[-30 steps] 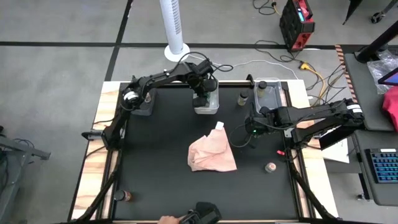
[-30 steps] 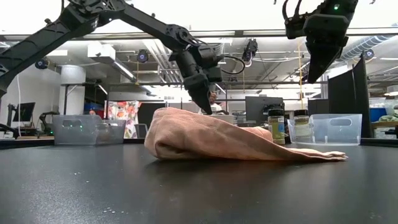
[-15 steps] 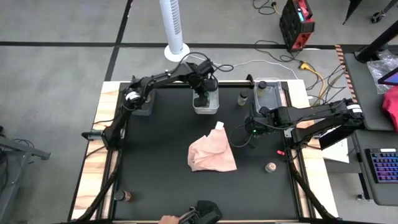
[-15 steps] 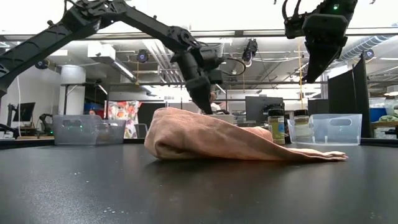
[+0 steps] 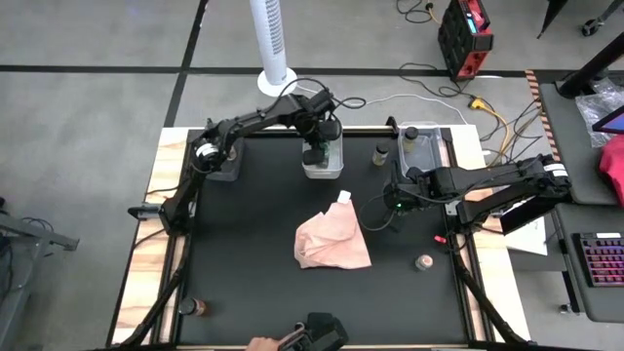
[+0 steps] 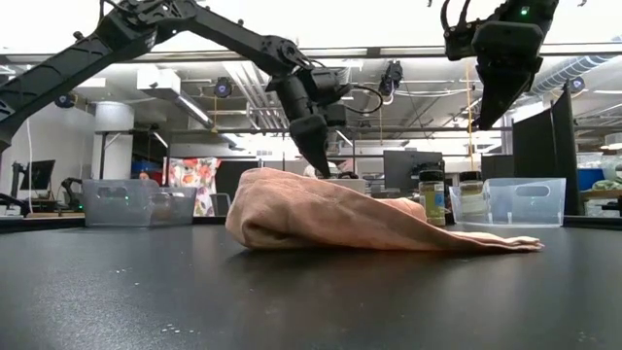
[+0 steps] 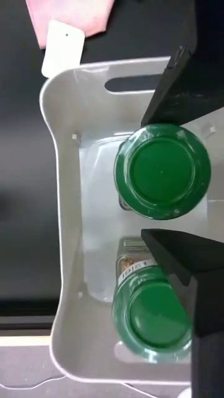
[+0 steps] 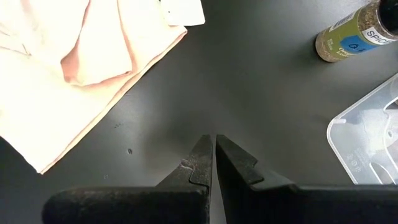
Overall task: Sort spices by type
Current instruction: Put the green spice bottle into the white bin, then put the brown spice bottle into the black bin
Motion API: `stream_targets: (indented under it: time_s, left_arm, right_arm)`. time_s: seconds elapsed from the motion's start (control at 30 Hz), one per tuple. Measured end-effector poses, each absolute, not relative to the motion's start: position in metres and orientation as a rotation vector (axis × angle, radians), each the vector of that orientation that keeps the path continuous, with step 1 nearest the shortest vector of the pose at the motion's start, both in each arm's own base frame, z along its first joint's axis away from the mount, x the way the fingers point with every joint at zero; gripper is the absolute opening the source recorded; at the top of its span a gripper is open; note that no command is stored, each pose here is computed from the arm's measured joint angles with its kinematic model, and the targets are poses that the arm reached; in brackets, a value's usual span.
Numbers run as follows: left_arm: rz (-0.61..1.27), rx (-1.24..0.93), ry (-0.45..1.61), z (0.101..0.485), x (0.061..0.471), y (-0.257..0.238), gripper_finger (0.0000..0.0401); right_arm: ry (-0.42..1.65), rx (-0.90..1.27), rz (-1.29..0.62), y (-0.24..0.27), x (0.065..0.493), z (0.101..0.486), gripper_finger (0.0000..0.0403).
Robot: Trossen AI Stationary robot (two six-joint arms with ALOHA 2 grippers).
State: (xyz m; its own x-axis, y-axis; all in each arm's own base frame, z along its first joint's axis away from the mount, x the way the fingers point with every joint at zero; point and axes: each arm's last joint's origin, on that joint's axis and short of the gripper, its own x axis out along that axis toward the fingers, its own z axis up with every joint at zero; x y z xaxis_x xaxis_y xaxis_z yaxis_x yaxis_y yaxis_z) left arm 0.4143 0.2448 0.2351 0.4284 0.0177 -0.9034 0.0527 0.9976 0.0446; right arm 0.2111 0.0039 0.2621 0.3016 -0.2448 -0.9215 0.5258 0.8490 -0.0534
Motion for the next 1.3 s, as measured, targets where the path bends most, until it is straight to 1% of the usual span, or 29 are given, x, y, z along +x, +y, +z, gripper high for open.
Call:
stream_targets:
  time_s: [0.33,0.7,1.0,1.3]
  left_arm:
    - [-0.027,0.074,1.132,0.258,0.411,0.243,0.0254]
    - [-0.022,0.075,1.125,0.274,0.409,0.242,0.0254]
    - [0.052,0.038,1.179,0.292,0.398,0.237,0.0254]
    - [0.087,0.018,1.13,0.326,0.385,0.22,0.0254]
  right_arm:
    - [1.159,0.287,-0.526,0.004,0.211,0.261,0.0012]
    - [1.164,0.287,-0.528,0.004,0.21,0.259,0.0012]
    - [1.177,0.279,-0.541,0.003,0.208,0.248,0.0012]
    - [1.17,0.291,-0.578,0.003,0.207,0.243,0.0012]
